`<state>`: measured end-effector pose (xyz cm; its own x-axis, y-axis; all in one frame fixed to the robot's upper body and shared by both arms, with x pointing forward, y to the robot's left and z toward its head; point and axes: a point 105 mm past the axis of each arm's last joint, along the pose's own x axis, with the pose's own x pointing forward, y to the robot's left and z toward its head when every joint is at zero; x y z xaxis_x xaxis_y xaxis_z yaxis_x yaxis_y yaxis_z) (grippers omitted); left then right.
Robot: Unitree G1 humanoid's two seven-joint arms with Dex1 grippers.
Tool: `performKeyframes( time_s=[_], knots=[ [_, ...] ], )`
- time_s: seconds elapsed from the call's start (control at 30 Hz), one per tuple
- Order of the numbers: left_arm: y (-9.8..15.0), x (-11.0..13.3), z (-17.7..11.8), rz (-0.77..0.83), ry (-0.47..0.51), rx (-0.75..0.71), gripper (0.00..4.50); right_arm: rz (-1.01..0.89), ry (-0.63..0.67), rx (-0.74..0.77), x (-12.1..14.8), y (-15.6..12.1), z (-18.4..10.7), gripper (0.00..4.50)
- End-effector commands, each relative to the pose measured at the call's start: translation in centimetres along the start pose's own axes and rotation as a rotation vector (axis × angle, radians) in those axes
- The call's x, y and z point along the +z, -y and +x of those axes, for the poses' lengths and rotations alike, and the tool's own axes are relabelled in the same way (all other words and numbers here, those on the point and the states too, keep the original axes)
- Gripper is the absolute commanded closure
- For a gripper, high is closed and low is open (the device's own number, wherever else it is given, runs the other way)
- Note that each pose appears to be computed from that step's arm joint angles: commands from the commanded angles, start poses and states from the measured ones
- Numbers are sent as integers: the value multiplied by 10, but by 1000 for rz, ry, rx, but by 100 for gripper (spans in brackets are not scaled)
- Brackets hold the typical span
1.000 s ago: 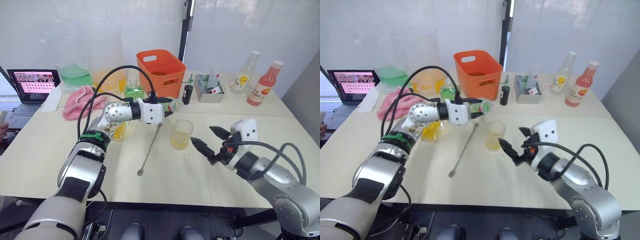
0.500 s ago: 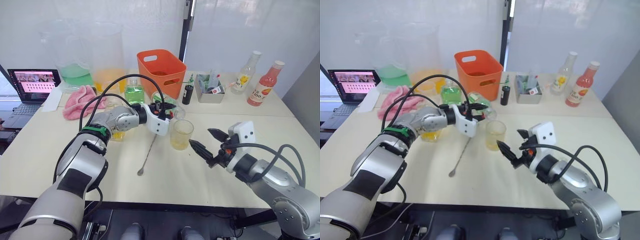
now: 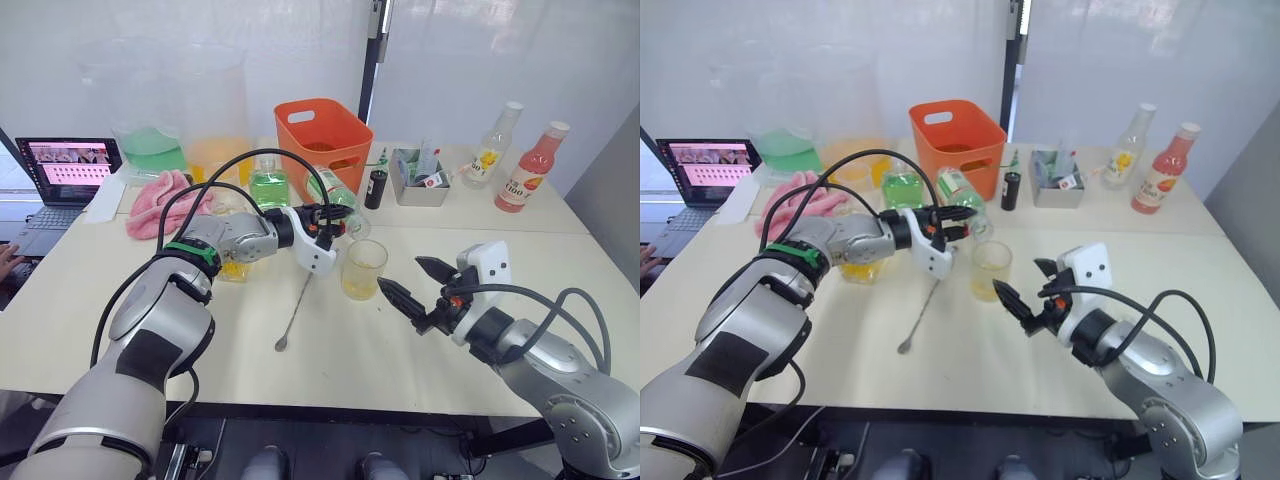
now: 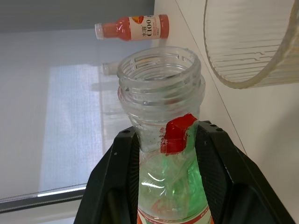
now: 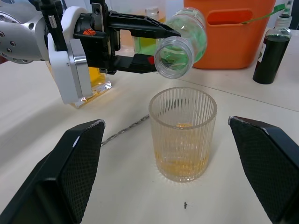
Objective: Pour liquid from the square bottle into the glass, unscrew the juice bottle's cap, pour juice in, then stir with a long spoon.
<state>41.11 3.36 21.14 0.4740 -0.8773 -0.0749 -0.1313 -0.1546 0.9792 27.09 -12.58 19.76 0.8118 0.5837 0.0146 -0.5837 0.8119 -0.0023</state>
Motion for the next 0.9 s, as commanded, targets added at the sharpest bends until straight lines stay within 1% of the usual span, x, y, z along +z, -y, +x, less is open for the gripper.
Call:
performKeyframes(
  time_s=[0.03, 0.53, 0.9],
  knots=[
    [-30, -1, 2, 55, 13, 90, 299, -29, 52, 14, 13, -7, -3, 1],
    [-35, 1, 6, 117, 26, 110, 299, -16, 61, 8, 14, -7, -3, 1],
    [-34, 1, 7, 103, 25, 105, 299, -16, 62, 2, 14, -6, -3, 1]
  ],
)
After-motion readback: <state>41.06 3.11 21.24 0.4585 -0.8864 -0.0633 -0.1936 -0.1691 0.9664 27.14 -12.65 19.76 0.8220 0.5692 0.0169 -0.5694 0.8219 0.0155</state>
